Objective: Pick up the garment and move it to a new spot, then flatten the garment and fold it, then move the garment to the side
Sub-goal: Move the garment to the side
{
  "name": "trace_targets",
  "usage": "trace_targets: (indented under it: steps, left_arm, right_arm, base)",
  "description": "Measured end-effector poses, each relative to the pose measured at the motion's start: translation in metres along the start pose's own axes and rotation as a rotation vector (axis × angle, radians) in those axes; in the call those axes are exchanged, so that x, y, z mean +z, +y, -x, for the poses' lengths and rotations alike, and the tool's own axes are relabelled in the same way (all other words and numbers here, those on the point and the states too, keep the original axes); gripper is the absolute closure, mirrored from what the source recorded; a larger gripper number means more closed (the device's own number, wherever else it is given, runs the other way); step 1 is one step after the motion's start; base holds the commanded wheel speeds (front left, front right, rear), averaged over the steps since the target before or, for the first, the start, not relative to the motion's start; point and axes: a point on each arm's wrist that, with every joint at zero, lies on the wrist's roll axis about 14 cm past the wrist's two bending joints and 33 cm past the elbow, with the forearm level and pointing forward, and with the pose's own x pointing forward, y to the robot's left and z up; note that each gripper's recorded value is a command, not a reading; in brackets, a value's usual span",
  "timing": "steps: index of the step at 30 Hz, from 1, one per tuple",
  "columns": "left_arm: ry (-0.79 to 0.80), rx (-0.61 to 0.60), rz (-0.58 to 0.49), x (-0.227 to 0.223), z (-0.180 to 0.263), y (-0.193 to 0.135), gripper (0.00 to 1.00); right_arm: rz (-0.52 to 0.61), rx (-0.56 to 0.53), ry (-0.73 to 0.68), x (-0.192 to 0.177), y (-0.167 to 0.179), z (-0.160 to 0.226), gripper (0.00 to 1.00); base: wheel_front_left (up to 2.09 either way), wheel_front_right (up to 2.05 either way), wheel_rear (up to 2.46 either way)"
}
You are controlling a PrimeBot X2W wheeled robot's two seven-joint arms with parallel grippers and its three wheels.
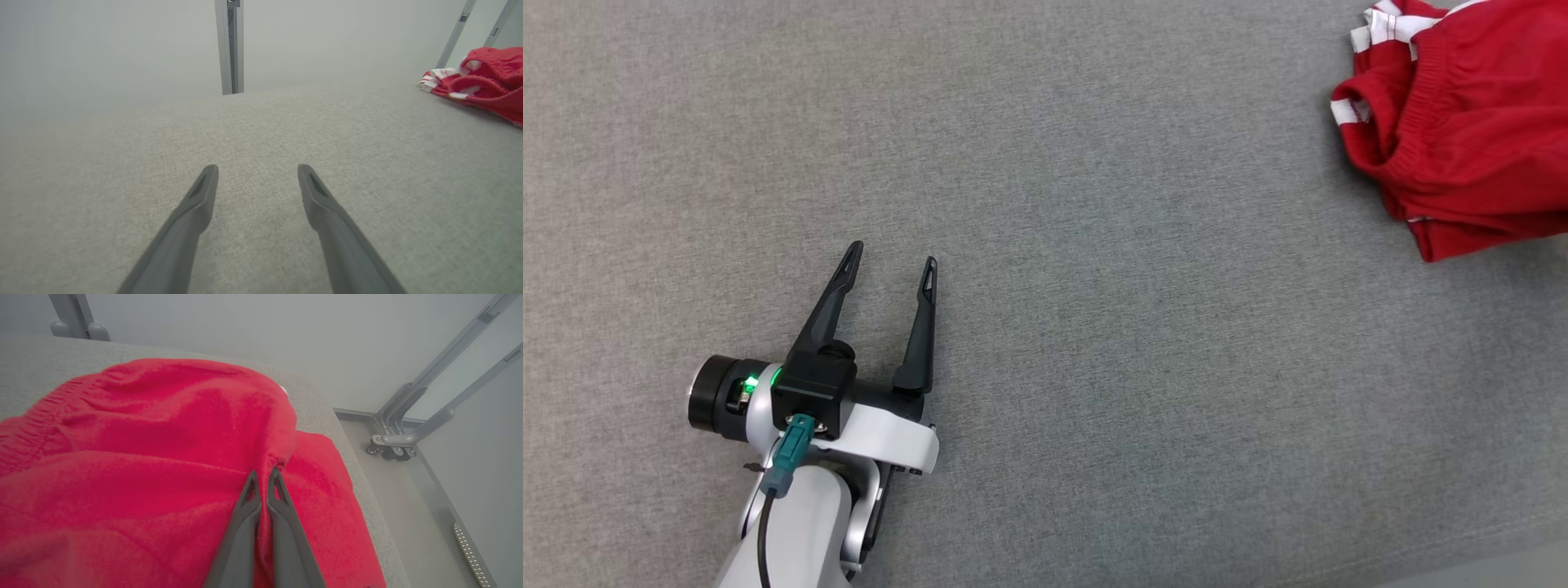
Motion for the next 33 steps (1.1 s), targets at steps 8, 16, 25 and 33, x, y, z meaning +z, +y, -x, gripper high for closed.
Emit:
trace_targets:
  steps: [8,16,25,33]
  left_arm:
    - [0.005,0.013,0.005,-0.001,0.005,0.004,0.00]
    - [-0.007,0.036,0.012,0.008,0.012,0.008,0.00]
    - [-0.052,0.091,0.050,0.030,0.023,0.017,0.00]
    - [-0.086,0.151,0.094,0.049,0.045,0.025,0.00]
  right_arm:
    - [0.116,-0.049,0.064,-0.006,-0.015,-0.011,1.00]
    - [0.179,-0.062,0.055,0.007,-0.018,-0.016,0.00]
    - [0.205,-0.116,-0.126,0.087,-0.032,-0.013,0.00]
    - [0.089,0.086,-0.348,0.125,0.075,0.003,0.00]
  base:
    - [0.00,0.00,0.00]
    - [0.00,0.00,0.00]
    - [0.00,0.00,0.00]
    - [0.00,0.00,0.00]
